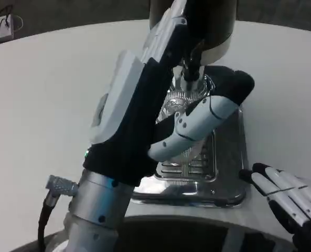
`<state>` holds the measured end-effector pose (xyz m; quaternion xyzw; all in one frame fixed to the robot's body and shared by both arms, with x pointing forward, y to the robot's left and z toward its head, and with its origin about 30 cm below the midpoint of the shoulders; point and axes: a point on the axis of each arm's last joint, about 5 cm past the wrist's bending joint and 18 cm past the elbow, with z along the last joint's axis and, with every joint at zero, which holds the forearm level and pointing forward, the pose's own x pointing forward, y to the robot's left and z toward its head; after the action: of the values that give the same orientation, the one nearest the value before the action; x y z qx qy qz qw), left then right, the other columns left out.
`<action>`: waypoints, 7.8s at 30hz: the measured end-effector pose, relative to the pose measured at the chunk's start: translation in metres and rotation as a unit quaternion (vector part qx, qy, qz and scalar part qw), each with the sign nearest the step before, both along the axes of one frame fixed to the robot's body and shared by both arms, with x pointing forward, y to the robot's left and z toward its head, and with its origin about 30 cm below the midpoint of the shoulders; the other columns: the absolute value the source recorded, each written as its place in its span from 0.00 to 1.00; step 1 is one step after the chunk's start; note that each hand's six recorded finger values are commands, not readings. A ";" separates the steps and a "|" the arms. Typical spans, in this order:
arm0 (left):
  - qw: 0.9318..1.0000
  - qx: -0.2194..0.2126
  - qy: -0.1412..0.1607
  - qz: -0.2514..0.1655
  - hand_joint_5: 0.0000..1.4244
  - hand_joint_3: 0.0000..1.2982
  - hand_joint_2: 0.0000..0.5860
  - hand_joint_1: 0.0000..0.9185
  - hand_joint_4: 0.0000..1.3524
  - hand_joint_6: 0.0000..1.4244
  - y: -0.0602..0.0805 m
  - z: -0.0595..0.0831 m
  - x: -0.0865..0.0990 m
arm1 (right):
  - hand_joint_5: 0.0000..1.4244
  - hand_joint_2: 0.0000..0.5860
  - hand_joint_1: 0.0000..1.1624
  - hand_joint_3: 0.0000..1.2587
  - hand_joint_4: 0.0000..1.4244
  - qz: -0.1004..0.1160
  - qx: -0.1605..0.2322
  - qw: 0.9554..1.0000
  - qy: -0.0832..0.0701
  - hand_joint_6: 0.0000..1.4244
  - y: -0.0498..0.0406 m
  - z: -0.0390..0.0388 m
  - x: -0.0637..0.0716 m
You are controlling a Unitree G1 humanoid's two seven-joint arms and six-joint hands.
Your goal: Grasp the cup under the faucet to collect the drink, then remove the cup.
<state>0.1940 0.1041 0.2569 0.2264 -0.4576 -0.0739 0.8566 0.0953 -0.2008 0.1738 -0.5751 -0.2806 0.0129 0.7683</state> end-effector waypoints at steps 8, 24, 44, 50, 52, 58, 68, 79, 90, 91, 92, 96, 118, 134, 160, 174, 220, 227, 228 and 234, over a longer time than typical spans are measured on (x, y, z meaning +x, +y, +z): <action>1.000 -0.020 0.009 0.002 0.00 0.00 0.31 0.00 0.00 0.00 -0.001 0.001 0.001 | 0.09 0.92 0.14 0.10 0.06 0.000 -0.005 1.000 -0.001 0.13 -0.0003 0.0026 -0.001; 0.997 0.028 0.061 -0.030 0.00 0.00 0.31 0.00 0.00 0.00 -0.006 -0.001 0.015 | 0.09 0.92 0.14 0.10 0.06 -0.002 0.001 1.000 0.003 0.13 -0.0031 0.0059 -0.002; 0.981 0.185 0.035 0.036 0.00 0.00 0.27 0.00 0.00 0.00 -0.007 0.019 0.010 | 0.09 0.91 0.13 0.10 0.06 -0.002 0.005 1.000 0.004 0.14 -0.0019 0.0057 -0.001; 0.972 0.228 0.026 0.053 0.01 0.00 0.26 0.00 0.00 0.00 -0.012 0.024 0.008 | 0.09 0.91 0.12 0.10 0.06 -0.006 0.016 1.000 0.007 0.14 -0.0019 0.0059 0.000; 0.968 0.244 0.023 0.052 0.01 0.00 0.26 0.00 0.00 0.00 -0.014 0.026 0.007 | 0.09 0.91 0.12 0.10 0.06 -0.006 0.021 1.000 0.008 0.14 -0.0018 0.0058 0.001; 0.958 0.277 0.011 0.069 0.02 0.00 0.26 0.00 0.00 0.00 -0.015 0.030 0.007 | 0.09 0.87 0.13 0.07 0.06 -0.007 0.034 0.999 0.016 0.15 -0.0011 0.0055 0.002; 0.956 0.284 0.006 0.074 0.02 0.00 0.25 0.00 0.00 0.00 -0.013 0.032 0.007 | 0.09 0.70 0.23 0.04 0.06 -0.003 0.083 0.996 0.031 0.16 -0.0011 0.0070 0.011; 0.955 0.286 0.002 0.079 0.02 0.00 0.25 0.00 0.00 0.00 -0.011 0.032 0.006 | 0.09 0.60 0.31 0.04 0.05 -0.001 0.149 0.987 0.059 0.15 0.0038 0.0047 0.033; 0.955 0.284 0.000 0.081 0.02 0.00 0.25 0.00 0.00 0.00 -0.009 0.033 0.005 | 0.07 0.57 0.32 0.03 0.05 0.004 0.156 0.986 0.064 0.14 0.0077 0.0029 0.047; 0.955 0.284 0.000 0.082 0.02 0.00 0.25 0.00 0.00 0.00 -0.009 0.033 0.005 | 0.07 0.57 0.32 0.03 0.05 0.005 0.156 0.986 0.064 0.14 0.0081 0.0025 0.048; 0.956 0.283 0.000 0.082 0.02 0.00 0.25 0.00 0.00 0.00 -0.009 0.033 0.005 | 0.07 0.57 0.32 0.03 0.05 0.006 0.156 0.986 0.065 0.13 0.0084 0.0021 0.049; 0.956 0.281 0.000 0.083 0.02 0.00 0.25 0.00 0.00 0.00 -0.008 0.032 0.004 | 0.07 0.57 0.32 0.02 0.04 0.009 0.151 0.986 0.068 0.13 0.0108 0.0008 0.053; 0.985 0.095 -0.059 0.133 0.00 0.00 0.29 0.00 0.00 0.00 0.006 0.005 -0.015 | 0.06 0.55 0.32 0.01 0.03 0.000 0.158 0.985 0.064 0.13 0.0093 0.0020 0.065; 0.974 0.082 0.033 0.208 0.00 0.00 0.28 0.00 0.00 0.00 0.026 -0.033 -0.040 | 0.05 0.53 0.33 0.00 0.01 0.011 0.163 0.984 0.067 0.13 0.0070 0.0032 0.079; 0.911 0.227 0.167 0.300 0.00 0.00 0.32 0.00 0.00 0.00 0.045 -0.092 -0.059 | 0.04 0.49 0.38 0.00 0.00 0.034 0.223 0.971 0.079 0.11 0.0174 0.0011 0.104; 0.910 0.238 0.169 0.296 0.00 0.00 0.33 0.00 0.00 0.00 0.047 -0.099 -0.057 | 0.05 0.44 0.47 0.00 0.00 0.057 0.238 0.966 0.083 0.15 0.0278 0.0007 0.119; 0.906 0.250 0.184 0.287 0.00 0.00 0.33 0.00 0.00 0.00 0.048 -0.095 -0.058 | 0.08 0.40 0.49 0.00 0.02 0.102 0.277 0.952 0.079 0.16 0.0611 0.0077 0.171; 0.904 0.252 0.187 0.290 0.00 0.00 0.33 0.00 0.00 0.00 0.048 -0.094 -0.057 | 0.07 0.40 0.49 0.00 0.02 0.106 0.282 0.950 0.082 0.15 0.0627 0.0068 0.174; 0.904 0.252 0.187 0.291 0.00 0.00 0.33 0.00 0.00 0.00 0.048 -0.094 -0.057 | 0.07 0.40 0.49 0.00 0.02 0.107 0.282 0.950 0.082 0.15 0.0631 0.0066 0.174; 0.903 0.251 0.189 0.292 0.00 0.00 0.33 0.00 0.00 0.00 0.049 -0.094 -0.057 | 0.06 0.41 0.49 0.00 0.02 0.114 0.278 0.950 0.082 0.14 0.0666 0.0060 0.175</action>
<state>0.1370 0.1527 0.1633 0.5392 -0.1665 0.0253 0.8252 0.2706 -0.1342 0.1798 -0.2996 -0.2728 0.0686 0.9117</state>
